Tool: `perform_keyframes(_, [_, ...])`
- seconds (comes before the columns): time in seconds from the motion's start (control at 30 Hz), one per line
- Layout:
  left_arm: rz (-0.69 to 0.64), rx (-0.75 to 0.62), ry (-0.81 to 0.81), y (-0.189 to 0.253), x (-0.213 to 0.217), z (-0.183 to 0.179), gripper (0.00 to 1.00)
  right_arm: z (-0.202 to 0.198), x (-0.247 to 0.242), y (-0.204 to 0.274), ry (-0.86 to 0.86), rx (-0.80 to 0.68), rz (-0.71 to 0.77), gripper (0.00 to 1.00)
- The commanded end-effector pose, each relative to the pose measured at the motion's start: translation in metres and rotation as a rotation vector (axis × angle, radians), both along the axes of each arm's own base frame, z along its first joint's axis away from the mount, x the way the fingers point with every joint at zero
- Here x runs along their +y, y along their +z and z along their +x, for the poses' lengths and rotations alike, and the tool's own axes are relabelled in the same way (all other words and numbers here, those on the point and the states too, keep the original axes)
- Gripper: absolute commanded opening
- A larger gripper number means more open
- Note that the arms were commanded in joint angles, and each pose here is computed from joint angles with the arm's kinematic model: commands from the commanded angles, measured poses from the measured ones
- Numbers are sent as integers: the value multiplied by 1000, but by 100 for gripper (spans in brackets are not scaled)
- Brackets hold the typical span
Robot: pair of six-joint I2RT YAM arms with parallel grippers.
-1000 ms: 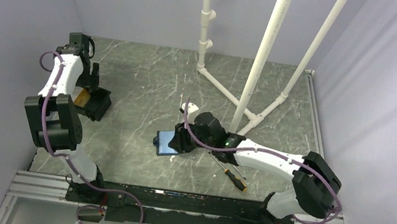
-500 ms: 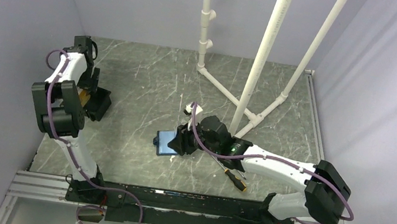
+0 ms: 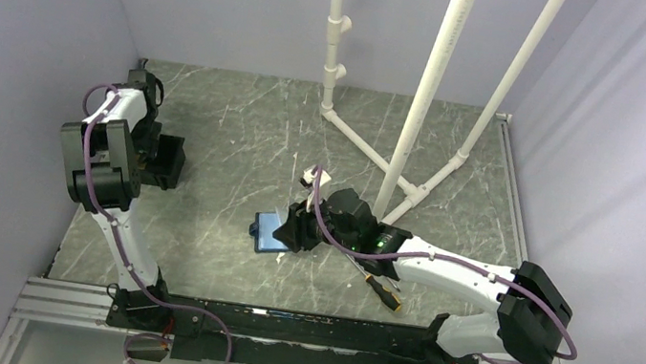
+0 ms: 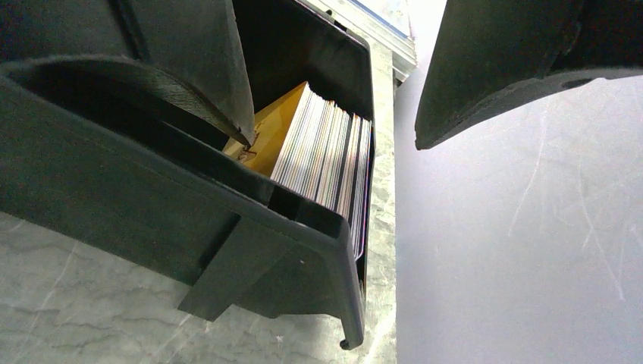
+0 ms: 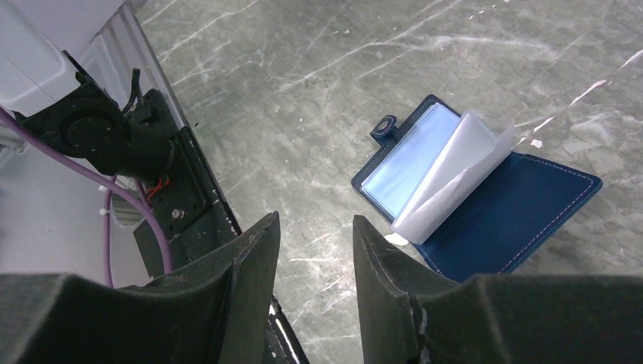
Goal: Put the credit cards into the card holder
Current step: Pick up the credit card from the storage box.
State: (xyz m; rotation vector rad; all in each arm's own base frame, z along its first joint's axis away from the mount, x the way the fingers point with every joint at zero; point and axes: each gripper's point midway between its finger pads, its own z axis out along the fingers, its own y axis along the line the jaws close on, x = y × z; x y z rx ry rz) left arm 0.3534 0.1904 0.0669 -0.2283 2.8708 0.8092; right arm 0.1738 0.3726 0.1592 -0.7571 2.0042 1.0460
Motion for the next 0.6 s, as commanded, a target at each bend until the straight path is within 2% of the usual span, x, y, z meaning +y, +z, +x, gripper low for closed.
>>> perform_keyframes(0.0, [43,-48,30,7,9,8,81,4,4,17,-5,-58,48,43])
perform_keyframes(0.33, [83,-77,42,30,16,9,74,3,4,17,-4,-61,48,43])
perform_keyframes(0.57, [65,-82,41,31,13,10,70,3,5,16,-3,-60,47,44])
